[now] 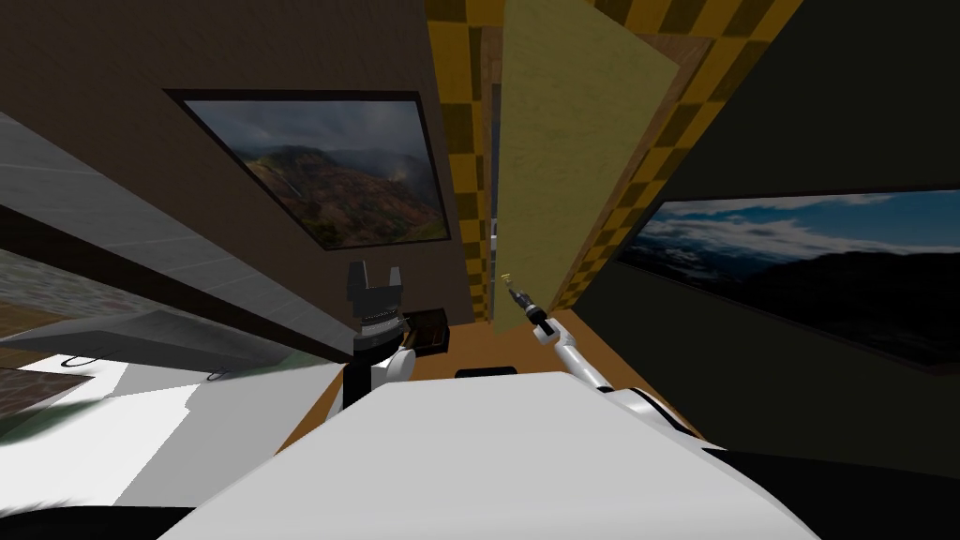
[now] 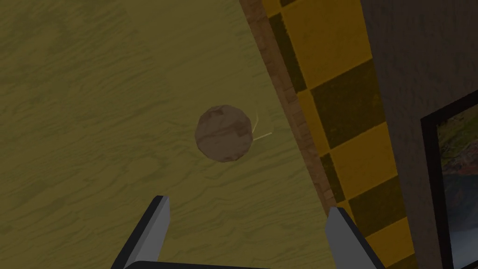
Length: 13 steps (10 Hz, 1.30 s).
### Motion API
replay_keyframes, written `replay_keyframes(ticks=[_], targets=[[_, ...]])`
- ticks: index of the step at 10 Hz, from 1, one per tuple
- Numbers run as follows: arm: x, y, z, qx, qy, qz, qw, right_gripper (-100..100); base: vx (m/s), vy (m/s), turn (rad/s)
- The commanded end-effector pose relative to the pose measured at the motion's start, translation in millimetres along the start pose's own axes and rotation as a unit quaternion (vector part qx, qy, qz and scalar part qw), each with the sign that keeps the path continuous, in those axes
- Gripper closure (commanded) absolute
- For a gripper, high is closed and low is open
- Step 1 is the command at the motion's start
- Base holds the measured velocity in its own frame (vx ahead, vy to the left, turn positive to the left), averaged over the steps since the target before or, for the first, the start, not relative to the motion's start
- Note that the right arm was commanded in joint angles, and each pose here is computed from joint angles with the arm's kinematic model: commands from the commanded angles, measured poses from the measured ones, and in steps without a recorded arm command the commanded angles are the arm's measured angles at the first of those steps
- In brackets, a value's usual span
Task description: Pull the door open
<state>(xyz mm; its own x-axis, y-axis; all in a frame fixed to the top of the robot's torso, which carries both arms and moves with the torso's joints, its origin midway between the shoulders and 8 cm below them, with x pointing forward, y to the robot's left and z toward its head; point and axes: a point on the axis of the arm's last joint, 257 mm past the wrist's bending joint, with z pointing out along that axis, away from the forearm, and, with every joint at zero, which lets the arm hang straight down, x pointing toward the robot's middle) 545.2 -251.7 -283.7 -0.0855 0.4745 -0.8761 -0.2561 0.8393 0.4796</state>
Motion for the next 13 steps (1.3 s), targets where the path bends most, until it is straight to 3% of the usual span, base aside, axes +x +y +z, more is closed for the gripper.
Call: replay_keyframes(ticks=[1,3,4,6,7,12,13], targets=[[0.2,-2.4,-2.3,-0.001,0.002,-0.022,0.9998,-100,-0.016,0.01,-0.009],[-1.1,-10.0,-9.9,-0.003,0.009,-0.079,0.9968,-100,-0.02,0.009,-0.013],[-1.1,-10.0,-9.9,-0.003,0.009,-0.087,0.9961,-100,-0.021,0.006,-0.009],[-1.9,-16.7,-16.8,-0.005,0.015,-0.14,0.99,-100,-0.023,0.007,-0.015],[-1.9,-16.7,-16.8,-0.005,0.015,-0.146,0.9891,-100,-0.018,0.005,-0.007],[-3.0,-28.1,-29.0,-0.011,0.028,-0.244,0.9692,-100,-0.017,0.007,-0.011],[-2.7,-26.8,-27.4,-0.01,0.027,-0.233,0.9722,-100,-0.009,0.004,-0.004]])
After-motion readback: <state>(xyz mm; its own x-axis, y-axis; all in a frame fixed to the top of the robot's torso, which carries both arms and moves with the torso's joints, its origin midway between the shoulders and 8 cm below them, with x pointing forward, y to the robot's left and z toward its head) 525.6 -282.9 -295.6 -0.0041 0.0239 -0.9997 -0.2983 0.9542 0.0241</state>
